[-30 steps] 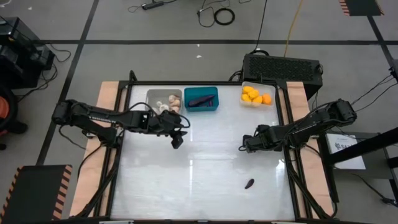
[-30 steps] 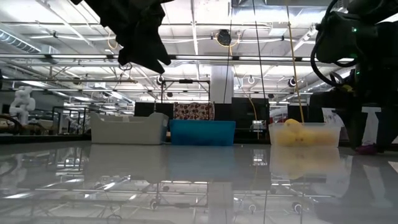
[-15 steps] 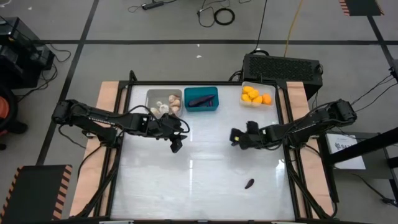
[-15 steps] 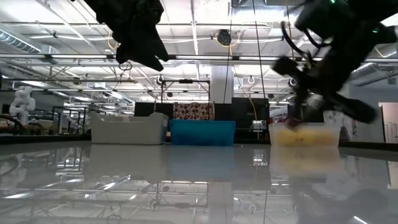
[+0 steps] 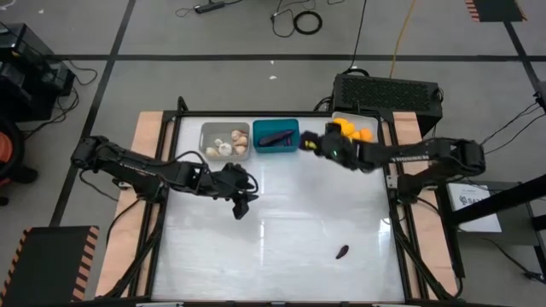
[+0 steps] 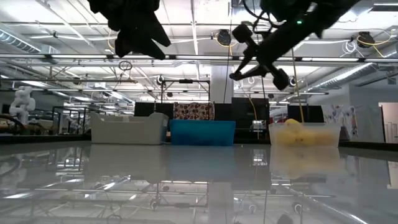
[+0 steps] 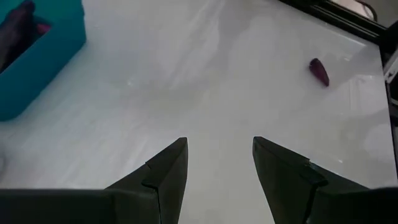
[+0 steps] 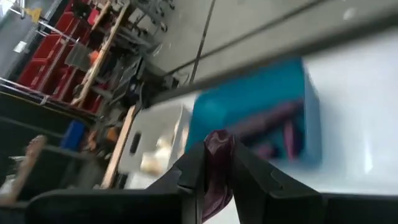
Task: Sort produce into baskets
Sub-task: Put the eggplant into the blue bin
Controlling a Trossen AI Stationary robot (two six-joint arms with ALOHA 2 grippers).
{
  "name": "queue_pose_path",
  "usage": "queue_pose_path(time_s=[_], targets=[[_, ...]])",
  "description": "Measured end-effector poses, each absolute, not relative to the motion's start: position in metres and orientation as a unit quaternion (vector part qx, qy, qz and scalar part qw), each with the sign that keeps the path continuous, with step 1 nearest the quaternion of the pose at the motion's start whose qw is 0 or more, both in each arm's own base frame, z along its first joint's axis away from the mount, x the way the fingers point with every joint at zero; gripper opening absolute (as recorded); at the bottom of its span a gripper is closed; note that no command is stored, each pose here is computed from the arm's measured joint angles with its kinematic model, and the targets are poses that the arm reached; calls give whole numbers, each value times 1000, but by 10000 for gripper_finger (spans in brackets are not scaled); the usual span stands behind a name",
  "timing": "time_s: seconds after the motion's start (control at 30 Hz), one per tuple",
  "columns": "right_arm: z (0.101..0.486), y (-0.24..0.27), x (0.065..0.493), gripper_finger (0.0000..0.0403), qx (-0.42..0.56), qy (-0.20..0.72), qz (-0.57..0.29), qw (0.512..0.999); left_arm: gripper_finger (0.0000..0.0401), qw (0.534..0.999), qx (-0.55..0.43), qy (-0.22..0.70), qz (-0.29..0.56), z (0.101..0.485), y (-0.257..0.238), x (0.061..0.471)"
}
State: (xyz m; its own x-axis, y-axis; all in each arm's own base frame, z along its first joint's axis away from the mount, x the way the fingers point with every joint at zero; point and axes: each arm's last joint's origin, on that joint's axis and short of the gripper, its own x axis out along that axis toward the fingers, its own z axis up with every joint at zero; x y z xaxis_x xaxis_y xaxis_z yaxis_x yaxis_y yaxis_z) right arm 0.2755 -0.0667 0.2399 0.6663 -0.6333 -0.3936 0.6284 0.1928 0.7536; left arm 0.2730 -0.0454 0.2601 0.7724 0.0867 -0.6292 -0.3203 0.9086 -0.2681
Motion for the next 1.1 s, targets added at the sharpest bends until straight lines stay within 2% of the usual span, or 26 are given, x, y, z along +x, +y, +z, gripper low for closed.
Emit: queue_pose_path(time_s=[0.13, 0.3, 0.5, 0.7, 0.93, 1.1], targets=[[252, -90, 297, 54, 441, 11, -412, 797, 190, 925, -177, 320, 103, 260, -52, 272], [247, -120, 333, 54, 397, 86, -379, 831, 190, 927, -170, 320, 94, 260, -60, 270], [236, -148, 363, 64, 400, 187, -409, 798, 190, 929, -160, 324, 81, 260, -71, 267], [239, -160, 377, 124, 355, 281, -426, 783, 190, 930, -154, 327, 75, 260, -77, 265], [239, -172, 373, 211, 359, 313, -445, 758, 190, 932, -151, 319, 82, 260, -77, 265], [243, -163, 363, 250, 396, 378, -370, 751, 190, 934, -147, 313, 93, 261, -77, 265]])
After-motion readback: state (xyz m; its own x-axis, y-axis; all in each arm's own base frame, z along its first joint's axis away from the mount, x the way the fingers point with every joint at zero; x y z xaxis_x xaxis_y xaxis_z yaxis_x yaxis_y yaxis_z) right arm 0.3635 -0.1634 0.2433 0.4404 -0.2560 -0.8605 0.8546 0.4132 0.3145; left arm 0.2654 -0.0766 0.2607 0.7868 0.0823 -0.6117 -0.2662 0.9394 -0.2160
